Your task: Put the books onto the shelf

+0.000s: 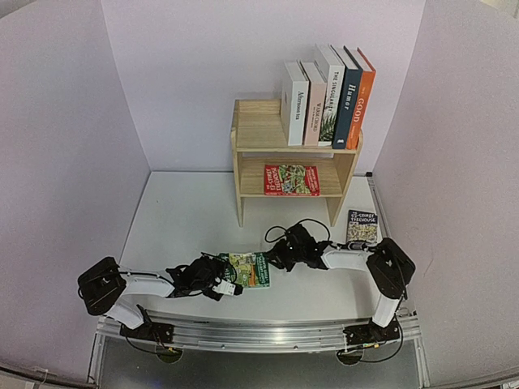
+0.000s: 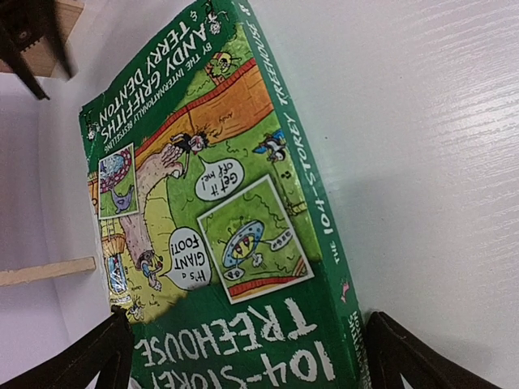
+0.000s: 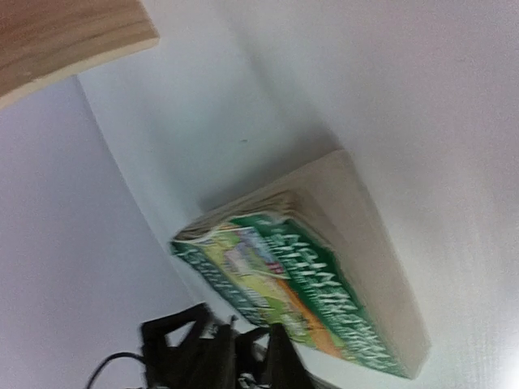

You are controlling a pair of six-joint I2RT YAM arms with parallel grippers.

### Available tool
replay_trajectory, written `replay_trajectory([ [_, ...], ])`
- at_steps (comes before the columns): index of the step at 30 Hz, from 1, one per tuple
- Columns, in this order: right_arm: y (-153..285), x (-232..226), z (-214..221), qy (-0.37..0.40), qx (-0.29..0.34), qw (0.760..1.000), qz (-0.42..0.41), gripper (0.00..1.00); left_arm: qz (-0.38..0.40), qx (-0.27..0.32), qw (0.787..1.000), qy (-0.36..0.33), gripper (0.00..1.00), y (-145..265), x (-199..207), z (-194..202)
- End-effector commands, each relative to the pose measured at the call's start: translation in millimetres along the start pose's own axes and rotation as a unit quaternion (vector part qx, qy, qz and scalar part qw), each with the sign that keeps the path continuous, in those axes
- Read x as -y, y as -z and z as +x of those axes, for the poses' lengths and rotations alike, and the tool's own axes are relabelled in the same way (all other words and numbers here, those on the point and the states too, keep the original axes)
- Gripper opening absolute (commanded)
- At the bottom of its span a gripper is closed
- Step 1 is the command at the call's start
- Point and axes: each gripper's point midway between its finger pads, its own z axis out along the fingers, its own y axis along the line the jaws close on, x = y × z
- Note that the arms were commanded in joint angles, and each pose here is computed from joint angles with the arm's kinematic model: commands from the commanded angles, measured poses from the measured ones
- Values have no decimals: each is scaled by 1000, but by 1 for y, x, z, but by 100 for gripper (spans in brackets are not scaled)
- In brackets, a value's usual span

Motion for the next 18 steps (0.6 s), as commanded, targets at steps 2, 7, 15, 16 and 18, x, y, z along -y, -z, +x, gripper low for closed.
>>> replay_trajectory([
  [2, -2, 40, -17, 95, 13, 982, 164, 59, 46, -45, 998, 8, 96, -2, 25, 20],
  [7, -20, 53, -12, 113, -21, 976, 185, 75, 49, -46, 998, 13, 88, -2, 26, 20],
  [15, -53, 79, -4, 126, -61, 967, 211, 70, 55, -35, 998, 13, 85, -4, 28, 21],
  [16, -58, 76, -1, 129, -68, 968, 205, 67, 55, -33, 998, 9, 85, -4, 28, 21],
  [18, -65, 76, 2, 116, -76, 972, 190, 47, 55, -31, 998, 3, 85, -5, 27, 23],
])
